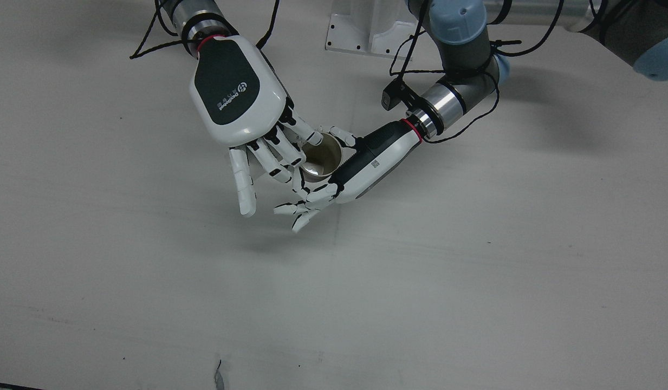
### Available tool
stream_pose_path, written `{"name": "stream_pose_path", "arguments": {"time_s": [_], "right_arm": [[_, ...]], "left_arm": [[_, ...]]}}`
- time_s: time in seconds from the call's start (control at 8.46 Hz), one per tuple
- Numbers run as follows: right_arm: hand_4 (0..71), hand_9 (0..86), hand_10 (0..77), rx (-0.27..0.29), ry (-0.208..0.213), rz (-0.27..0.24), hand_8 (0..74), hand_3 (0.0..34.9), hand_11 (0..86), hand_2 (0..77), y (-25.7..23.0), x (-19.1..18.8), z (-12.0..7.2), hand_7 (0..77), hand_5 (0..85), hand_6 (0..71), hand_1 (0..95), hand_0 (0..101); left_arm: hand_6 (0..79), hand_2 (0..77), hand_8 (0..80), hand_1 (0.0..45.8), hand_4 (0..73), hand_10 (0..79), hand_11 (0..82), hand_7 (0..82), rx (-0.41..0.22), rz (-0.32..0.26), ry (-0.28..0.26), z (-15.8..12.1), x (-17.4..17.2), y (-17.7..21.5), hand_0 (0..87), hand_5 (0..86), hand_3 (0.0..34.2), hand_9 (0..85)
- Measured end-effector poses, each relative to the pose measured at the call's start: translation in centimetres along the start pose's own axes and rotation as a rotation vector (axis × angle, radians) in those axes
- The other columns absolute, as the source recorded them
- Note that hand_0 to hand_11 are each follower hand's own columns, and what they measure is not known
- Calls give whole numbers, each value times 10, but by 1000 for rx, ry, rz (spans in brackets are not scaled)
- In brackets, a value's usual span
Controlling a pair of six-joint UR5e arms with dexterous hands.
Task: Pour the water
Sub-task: 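Tilt the white cup with the right hand over the beige cup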
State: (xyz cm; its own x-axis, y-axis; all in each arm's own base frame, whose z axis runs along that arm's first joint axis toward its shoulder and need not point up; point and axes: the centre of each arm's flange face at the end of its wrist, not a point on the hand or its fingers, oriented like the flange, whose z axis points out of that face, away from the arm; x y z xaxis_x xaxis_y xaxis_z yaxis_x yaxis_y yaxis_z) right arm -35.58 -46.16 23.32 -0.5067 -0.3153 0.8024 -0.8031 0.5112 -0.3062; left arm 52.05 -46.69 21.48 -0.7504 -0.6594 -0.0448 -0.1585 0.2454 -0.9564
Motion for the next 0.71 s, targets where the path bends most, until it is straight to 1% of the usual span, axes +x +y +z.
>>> {"name": "stream_pose_path", "arguments": {"time_s": [0.12, 0.24, 0.35, 0.47, 0.59, 0.71], "right_arm": [[693, 518, 5, 5, 3, -7, 360, 124, 27, 774, 8, 4, -2, 605, 240, 589, 284, 804], [627, 518, 5, 20, -16, 7, 371, 121, 27, 774, 2, -4, -3, 616, 240, 551, 295, 803], [524, 507, 5, 46, -44, 64, 371, 119, 11, 774, -15, -14, -2, 627, 229, 545, 305, 803], [387, 507, 5, 80, -75, 164, 371, 121, 44, 774, -42, -20, -3, 638, 229, 540, 305, 803], [365, 535, 71, 115, -99, 267, 404, 119, 114, 774, -75, -22, -6, 638, 245, 540, 311, 803], [398, 551, 11, 155, -107, 374, 409, 121, 109, 774, -111, -16, -16, 638, 245, 540, 311, 804]], "left_arm": [[147, 256, 38, 311, 229, 54, 131, 147, -2, -1, 0, 1, 0, 4, 802, 600, 0, 11], [147, 267, 38, 311, 229, 54, 131, 147, 0, 0, -1, 0, -1, 2, 805, 600, 0, 11], [147, 267, 38, 311, 229, 54, 131, 147, 3, 2, -2, -1, -2, 0, 805, 600, 0, 11], [147, 267, 38, 311, 229, 71, 136, 131, 5, 0, -1, -2, -1, -5, 805, 600, 0, 11], [147, 267, 38, 311, 229, 71, 136, 131, 5, -3, 0, -7, 0, -15, 806, 600, 0, 11], [147, 267, 38, 311, 229, 65, 136, 131, 7, -5, 1, -15, 1, -32, 804, 600, 0, 11]]}}
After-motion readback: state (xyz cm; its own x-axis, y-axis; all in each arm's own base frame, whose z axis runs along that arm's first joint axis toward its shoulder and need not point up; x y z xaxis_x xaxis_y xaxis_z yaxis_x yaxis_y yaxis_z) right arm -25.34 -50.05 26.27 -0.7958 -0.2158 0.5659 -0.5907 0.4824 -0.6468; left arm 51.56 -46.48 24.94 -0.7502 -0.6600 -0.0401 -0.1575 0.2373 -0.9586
